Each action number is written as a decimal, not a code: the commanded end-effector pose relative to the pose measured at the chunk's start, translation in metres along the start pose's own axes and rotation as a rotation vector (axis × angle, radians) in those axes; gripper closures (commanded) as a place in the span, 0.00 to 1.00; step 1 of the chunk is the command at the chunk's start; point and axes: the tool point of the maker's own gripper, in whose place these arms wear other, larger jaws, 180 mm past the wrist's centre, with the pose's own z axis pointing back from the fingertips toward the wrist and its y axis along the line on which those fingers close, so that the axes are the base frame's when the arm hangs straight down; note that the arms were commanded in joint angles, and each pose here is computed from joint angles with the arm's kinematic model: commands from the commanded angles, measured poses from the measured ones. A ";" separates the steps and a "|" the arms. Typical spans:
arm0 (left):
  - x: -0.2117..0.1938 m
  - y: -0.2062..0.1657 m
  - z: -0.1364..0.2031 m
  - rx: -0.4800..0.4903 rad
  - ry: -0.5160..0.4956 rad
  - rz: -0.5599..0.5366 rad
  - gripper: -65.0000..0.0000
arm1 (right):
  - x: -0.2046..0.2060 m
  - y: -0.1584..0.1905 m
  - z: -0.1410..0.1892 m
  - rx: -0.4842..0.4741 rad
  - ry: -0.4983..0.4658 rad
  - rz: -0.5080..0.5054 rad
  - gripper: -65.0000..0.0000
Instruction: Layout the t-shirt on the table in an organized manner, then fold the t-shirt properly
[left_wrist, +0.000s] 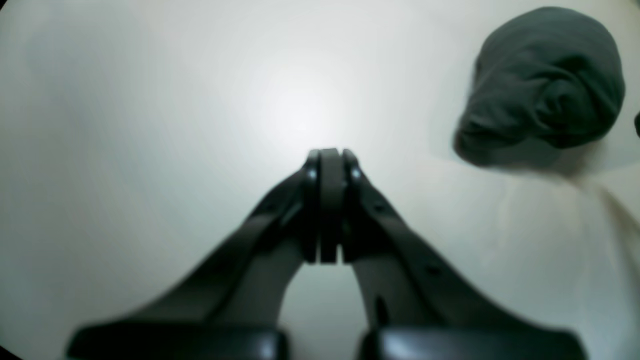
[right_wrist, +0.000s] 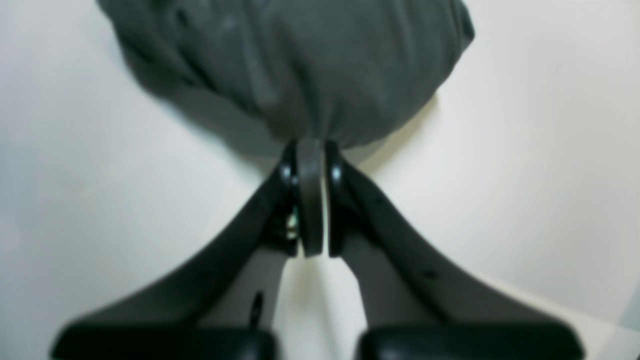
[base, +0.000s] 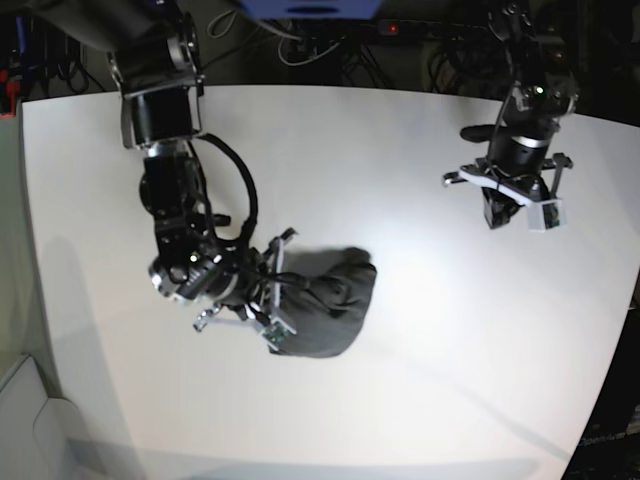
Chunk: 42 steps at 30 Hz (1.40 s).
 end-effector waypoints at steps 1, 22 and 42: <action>0.014 0.000 0.001 -0.002 -0.049 -0.010 0.99 | 0.023 -0.006 0.008 -0.021 -0.075 0.006 0.89; 0.014 0.001 0.001 0.001 -0.050 -0.016 1.00 | 0.040 0.002 0.001 -0.059 -0.170 -0.167 0.67; 0.016 0.001 0.001 0.001 -0.056 -0.016 1.00 | 0.041 0.007 -0.007 -0.039 -0.199 -0.185 0.67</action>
